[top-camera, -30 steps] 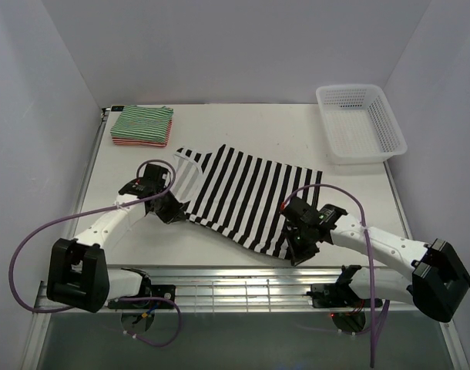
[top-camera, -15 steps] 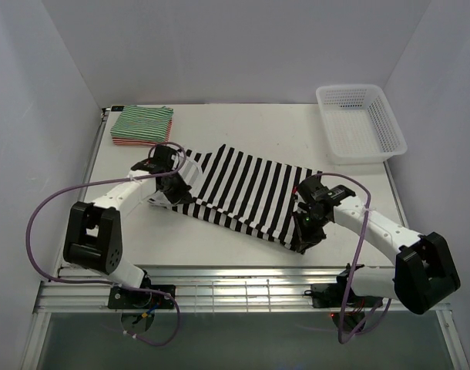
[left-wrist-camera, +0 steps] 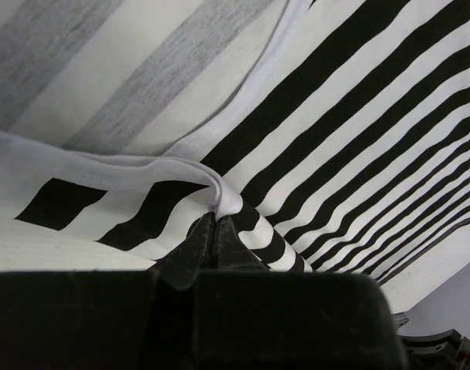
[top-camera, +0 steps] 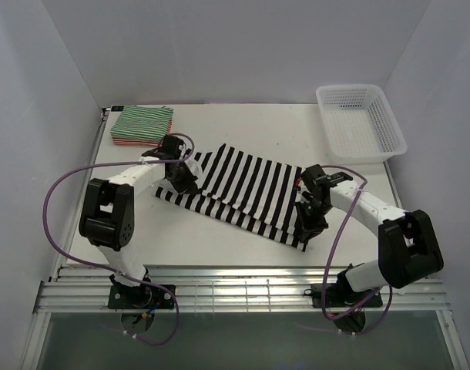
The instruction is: Fold and stack the tank tops
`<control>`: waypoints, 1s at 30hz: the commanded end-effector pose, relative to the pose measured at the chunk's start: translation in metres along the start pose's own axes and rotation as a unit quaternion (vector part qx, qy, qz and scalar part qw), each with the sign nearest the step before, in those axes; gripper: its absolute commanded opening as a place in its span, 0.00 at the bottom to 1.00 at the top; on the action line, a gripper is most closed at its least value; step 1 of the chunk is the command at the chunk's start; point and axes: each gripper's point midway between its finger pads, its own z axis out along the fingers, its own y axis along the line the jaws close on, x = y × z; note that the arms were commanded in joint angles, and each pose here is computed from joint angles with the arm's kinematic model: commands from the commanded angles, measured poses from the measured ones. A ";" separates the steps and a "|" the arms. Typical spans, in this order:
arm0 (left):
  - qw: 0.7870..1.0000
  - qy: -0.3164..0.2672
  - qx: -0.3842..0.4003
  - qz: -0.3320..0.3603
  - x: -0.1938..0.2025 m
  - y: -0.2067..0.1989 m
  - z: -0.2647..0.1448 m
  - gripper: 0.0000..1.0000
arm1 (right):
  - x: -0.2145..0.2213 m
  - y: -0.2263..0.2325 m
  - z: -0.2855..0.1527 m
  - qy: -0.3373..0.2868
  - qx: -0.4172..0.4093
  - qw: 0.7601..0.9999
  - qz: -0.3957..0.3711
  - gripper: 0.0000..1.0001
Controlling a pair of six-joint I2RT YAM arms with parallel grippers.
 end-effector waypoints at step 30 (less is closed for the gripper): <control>0.998 -0.045 -0.013 0.030 -0.005 0.012 0.030 0.98 | -0.072 0.035 0.007 -0.176 -0.054 0.983 0.017 0.90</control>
